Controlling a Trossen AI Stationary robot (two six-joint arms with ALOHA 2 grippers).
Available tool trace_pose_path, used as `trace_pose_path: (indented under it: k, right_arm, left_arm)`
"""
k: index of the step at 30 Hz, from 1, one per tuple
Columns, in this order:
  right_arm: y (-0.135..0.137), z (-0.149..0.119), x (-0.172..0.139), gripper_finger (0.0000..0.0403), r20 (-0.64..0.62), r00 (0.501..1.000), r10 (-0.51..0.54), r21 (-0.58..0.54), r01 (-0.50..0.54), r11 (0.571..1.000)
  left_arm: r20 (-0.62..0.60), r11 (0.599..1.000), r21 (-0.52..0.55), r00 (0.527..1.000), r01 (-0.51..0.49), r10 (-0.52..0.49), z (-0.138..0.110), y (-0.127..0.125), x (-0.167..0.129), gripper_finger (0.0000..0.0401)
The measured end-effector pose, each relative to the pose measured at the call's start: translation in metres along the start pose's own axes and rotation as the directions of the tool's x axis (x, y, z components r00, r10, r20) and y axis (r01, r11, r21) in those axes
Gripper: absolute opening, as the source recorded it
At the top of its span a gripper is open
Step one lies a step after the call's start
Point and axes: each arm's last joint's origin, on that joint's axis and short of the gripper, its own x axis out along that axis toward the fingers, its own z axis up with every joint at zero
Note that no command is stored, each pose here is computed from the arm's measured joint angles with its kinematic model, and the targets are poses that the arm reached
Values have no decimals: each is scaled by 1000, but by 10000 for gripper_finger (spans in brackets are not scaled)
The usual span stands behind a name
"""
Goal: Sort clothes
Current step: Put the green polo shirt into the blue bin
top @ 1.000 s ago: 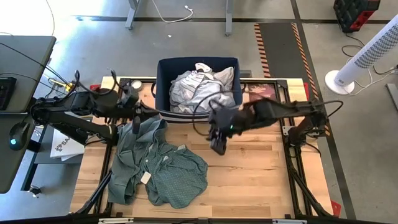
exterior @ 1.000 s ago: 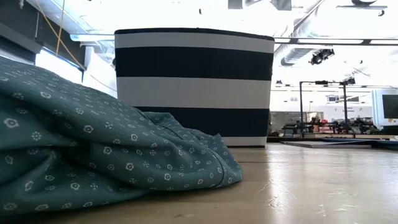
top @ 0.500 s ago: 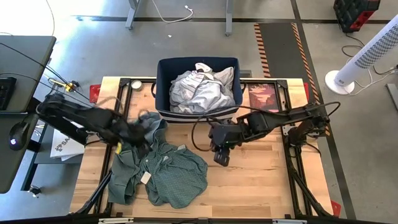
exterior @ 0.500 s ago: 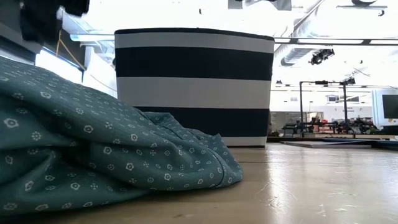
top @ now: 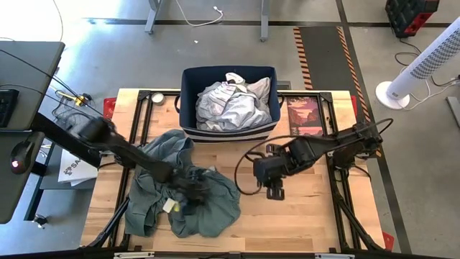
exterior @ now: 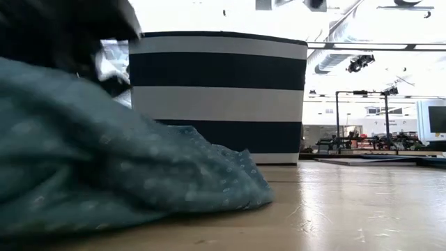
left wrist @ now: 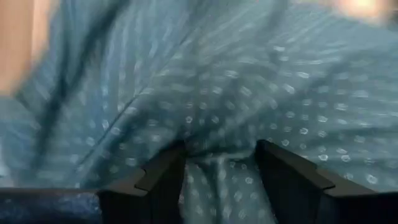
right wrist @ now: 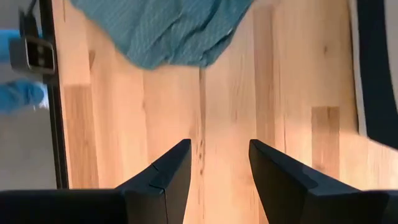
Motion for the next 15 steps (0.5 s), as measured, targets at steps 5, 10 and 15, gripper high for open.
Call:
trace_pose_path:
  k: [5, 10, 15]
  right_arm:
    - [19, -10, -1, 158, -23, 1000, 9, -22, -9, 1000]
    - [36, -23, -3, 158, -66, 998, 3, 18, -2, 1000]
    - [51, -44, -15, 158, -67, 995, -73, 95, 79, 992]
  left_arm:
    - [-145, 996, -72, 989, -46, 36, 9, 7, 48, 190]
    - [-208, 996, -86, 978, 10, -28, 34, 7, 56, 43]
    - [-108, 990, -119, 992, -81, 68, 82, 3, 6, 13]
